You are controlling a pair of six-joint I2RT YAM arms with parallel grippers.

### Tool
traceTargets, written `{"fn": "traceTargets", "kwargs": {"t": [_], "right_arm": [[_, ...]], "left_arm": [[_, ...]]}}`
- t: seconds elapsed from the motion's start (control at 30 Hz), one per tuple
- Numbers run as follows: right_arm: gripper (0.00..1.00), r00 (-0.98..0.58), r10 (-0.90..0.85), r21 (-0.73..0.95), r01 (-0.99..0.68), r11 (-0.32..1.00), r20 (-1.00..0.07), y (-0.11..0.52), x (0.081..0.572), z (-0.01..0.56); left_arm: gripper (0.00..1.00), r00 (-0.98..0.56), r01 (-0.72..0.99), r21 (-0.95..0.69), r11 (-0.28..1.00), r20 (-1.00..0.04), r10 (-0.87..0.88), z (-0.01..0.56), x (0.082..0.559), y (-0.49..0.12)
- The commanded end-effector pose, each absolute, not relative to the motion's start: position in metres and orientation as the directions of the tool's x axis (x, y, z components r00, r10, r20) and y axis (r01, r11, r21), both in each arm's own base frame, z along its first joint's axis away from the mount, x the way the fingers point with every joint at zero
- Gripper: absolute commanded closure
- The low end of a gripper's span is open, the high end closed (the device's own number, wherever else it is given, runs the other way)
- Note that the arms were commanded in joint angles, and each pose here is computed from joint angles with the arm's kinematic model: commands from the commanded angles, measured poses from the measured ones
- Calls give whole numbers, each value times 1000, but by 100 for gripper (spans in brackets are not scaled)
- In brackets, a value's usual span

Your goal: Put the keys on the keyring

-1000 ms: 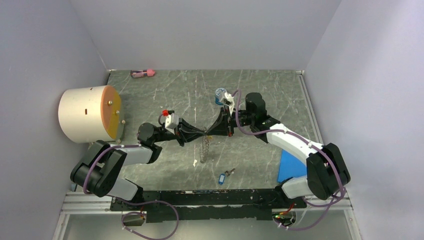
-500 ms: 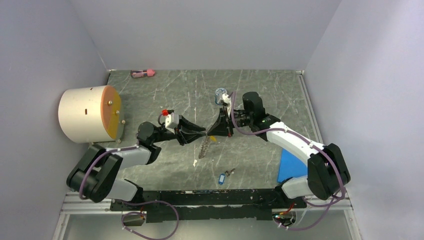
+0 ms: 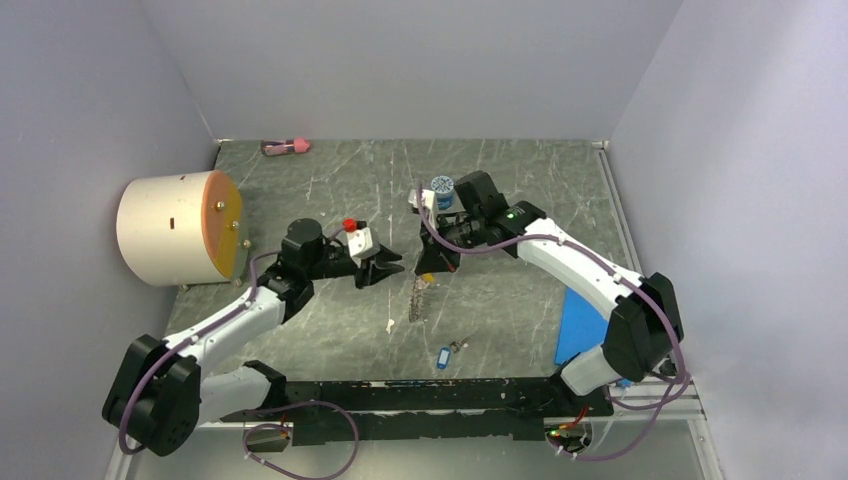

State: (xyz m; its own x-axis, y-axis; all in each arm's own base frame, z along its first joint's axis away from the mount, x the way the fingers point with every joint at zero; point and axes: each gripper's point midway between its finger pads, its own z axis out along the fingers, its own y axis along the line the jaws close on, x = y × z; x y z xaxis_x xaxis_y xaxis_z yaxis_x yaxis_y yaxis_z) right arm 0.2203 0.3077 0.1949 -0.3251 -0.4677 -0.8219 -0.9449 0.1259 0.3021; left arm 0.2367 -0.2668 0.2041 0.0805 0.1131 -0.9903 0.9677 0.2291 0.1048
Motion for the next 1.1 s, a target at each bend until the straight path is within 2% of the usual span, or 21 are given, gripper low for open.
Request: {"fn": "traceTargets", "kwargs": {"t": [0.0, 0.13, 0.6, 1.07], "right_arm": [[100, -342, -585, 291, -939, 183, -735, 295, 219, 185], [100, -358, -616, 298, -933, 202, -702, 291, 219, 182], [100, -339, -625, 336, -933, 129, -703, 299, 207, 183], [100, -317, -598, 324, -941, 99, -737, 302, 203, 173]], "left_arm": [[67, 75, 981, 110, 162, -975, 207, 186, 232, -274], [66, 99, 987, 125, 97, -965, 245, 174, 223, -287], [62, 119, 991, 130, 37, -971, 209, 174, 221, -309], [63, 131, 988, 143, 57, -975, 177, 173, 212, -305]]}}
